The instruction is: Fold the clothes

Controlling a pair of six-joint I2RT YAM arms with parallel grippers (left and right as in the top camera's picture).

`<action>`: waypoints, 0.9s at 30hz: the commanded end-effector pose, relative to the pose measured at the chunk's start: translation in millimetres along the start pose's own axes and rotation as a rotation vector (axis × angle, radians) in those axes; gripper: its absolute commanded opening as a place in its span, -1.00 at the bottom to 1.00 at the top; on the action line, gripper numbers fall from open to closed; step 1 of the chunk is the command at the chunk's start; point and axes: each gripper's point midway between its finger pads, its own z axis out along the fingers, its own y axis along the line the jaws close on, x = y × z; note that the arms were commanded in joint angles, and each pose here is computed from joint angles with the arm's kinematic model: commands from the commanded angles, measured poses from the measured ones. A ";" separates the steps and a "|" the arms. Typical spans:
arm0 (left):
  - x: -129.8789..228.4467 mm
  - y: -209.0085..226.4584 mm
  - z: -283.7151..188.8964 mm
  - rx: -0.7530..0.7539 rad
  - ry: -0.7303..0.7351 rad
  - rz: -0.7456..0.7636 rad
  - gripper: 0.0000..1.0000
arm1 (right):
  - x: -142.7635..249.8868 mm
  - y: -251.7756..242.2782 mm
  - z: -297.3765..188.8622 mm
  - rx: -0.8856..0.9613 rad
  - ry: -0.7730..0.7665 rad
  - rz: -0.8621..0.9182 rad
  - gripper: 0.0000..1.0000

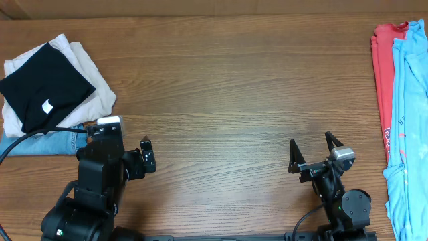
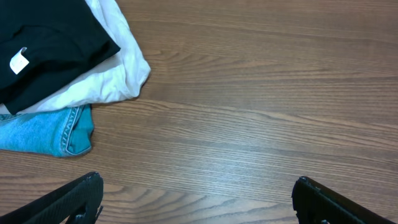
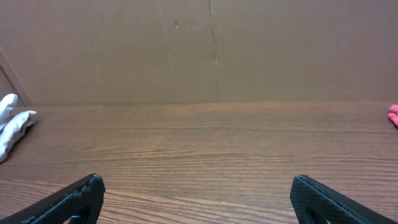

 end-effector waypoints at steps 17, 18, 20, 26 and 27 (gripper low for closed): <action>-0.1 2.4 -0.2 -0.012 -0.009 -0.017 0.99 | 2.0 1.9 0.1 -0.011 -0.002 0.006 1.00; -0.2 4.3 -0.5 -0.017 -0.011 -0.022 1.00 | 2.0 1.9 0.1 -0.011 -0.002 0.006 1.00; 4.8 13.6 -2.2 -0.049 0.005 -0.017 1.00 | 1.9 1.9 0.1 -0.011 -0.003 0.006 1.00; 37.4 35.1 -0.7 -0.064 0.032 -0.109 1.00 | 2.0 1.9 0.1 -0.011 -0.002 0.006 1.00; 46.4 37.3 3.7 -0.062 0.030 -0.122 0.99 | 2.0 1.9 0.1 -0.011 -0.002 0.006 1.00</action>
